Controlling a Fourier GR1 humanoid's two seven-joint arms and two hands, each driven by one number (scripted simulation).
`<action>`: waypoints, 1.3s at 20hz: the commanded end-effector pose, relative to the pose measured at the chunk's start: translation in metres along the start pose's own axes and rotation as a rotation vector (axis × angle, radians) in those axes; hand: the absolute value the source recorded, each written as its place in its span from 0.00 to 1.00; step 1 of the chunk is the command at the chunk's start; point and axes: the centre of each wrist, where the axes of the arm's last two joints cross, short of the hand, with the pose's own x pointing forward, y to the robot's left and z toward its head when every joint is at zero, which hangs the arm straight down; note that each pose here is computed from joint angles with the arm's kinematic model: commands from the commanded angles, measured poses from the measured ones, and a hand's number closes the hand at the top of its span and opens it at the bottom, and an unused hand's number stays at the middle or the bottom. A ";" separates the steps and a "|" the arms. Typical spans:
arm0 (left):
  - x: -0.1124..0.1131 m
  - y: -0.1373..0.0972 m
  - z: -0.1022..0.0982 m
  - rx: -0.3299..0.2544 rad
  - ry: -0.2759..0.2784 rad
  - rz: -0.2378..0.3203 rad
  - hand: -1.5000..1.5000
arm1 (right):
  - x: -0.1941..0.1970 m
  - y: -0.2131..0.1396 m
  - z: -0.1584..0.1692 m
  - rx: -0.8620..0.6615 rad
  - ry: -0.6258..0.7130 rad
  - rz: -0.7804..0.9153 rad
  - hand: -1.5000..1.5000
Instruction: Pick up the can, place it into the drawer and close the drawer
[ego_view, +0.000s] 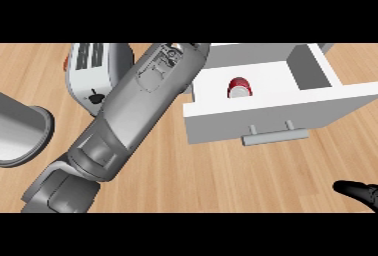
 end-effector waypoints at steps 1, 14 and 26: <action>0.021 -0.013 -0.004 0.036 -0.022 -0.013 0.00 | 0.006 -0.002 -0.007 0.007 -0.031 0.039 0.00; 0.021 -0.010 -0.014 0.008 -0.003 0.117 0.00 | 0.007 0.015 -0.030 0.128 -0.190 0.399 0.00; 0.030 -0.013 -0.019 0.036 -0.035 0.092 0.00 | -0.037 0.081 -0.071 0.217 -0.191 0.757 0.00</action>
